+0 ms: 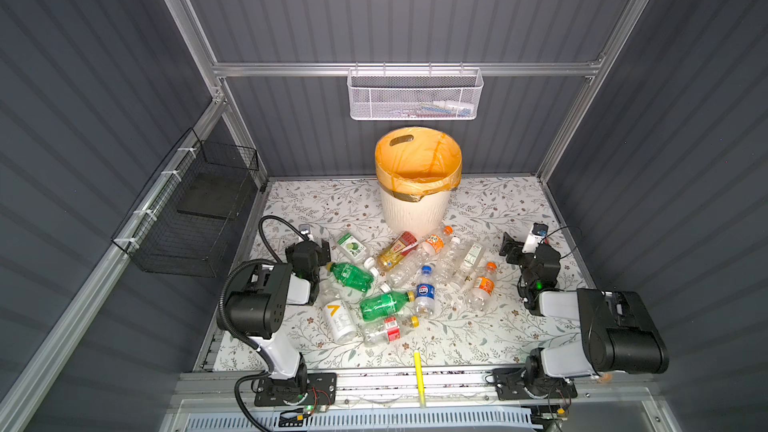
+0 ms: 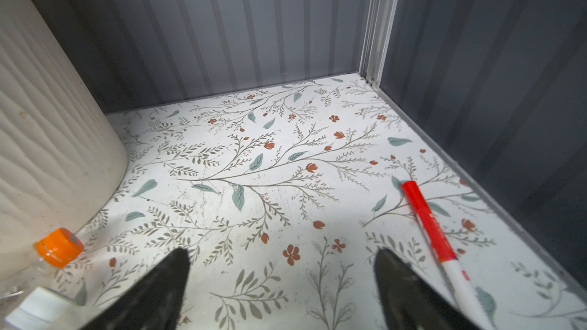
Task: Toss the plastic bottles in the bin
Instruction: 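Move both grippers from rest toward the bottle cluster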
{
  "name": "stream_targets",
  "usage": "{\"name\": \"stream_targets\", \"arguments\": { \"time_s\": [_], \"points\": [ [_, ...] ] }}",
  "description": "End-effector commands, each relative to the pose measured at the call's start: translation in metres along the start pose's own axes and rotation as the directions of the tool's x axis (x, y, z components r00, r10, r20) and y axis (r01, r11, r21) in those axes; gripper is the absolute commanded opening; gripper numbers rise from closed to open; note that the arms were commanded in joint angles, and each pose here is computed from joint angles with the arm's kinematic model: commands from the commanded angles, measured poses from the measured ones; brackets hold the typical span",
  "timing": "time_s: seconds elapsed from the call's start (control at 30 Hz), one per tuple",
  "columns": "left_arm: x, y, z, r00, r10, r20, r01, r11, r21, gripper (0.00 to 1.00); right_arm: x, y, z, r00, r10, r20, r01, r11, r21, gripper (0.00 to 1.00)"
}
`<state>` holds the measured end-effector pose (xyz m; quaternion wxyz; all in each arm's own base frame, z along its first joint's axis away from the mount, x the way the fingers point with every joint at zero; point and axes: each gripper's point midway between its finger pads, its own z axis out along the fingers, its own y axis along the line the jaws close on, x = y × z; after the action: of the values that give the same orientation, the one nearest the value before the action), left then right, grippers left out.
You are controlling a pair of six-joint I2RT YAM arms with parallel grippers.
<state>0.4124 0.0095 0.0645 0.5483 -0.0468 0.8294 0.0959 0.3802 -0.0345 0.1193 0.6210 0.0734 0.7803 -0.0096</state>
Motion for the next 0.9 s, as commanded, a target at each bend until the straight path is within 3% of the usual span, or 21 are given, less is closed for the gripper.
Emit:
{"name": "stream_targets", "arguments": {
  "time_s": [0.0, 0.1, 0.27, 0.47, 0.73, 0.87],
  "points": [
    [-0.020, 0.015, -0.007, 1.000, -0.017, 0.020, 0.019, 0.997, -0.073, 0.86, -0.011, -0.001, 0.003, 1.000, 0.011, 0.004, -0.011, 1.000, 0.006, 0.80],
    [-0.052, 0.035, -0.023, 0.998, -0.069, -0.013, 0.066, 0.983, -0.171, 0.87, -0.043, -0.023, 0.003, 0.993, 0.068, -0.094, -0.052, 0.985, 0.162, 0.80],
    [-0.087, 0.045, -0.048, 0.962, -0.240, -0.131, 0.206, 0.950, -0.234, 0.87, -0.068, 0.000, -0.017, 0.934, 0.243, -0.263, -0.203, 0.964, 0.171, 0.76],
    [-0.092, 0.020, -0.077, 0.904, -0.358, -0.232, 0.345, 0.934, -0.098, 0.87, -0.022, 0.049, -0.071, 0.812, 0.338, -0.476, -0.305, 0.941, 0.149, 0.77],
    [-0.061, -0.001, -0.098, 0.854, -0.349, -0.387, 0.373, 0.928, -0.014, 0.90, 0.055, 0.076, -0.113, 0.611, 0.377, -0.696, -0.329, 0.921, 0.209, 0.76],
    [-0.056, -0.006, -0.102, 0.845, -0.338, -0.415, 0.375, 0.927, 0.010, 0.91, 0.075, 0.080, -0.123, 0.580, 0.359, -0.732, -0.291, 0.930, 0.226, 0.76]
  ]
}}
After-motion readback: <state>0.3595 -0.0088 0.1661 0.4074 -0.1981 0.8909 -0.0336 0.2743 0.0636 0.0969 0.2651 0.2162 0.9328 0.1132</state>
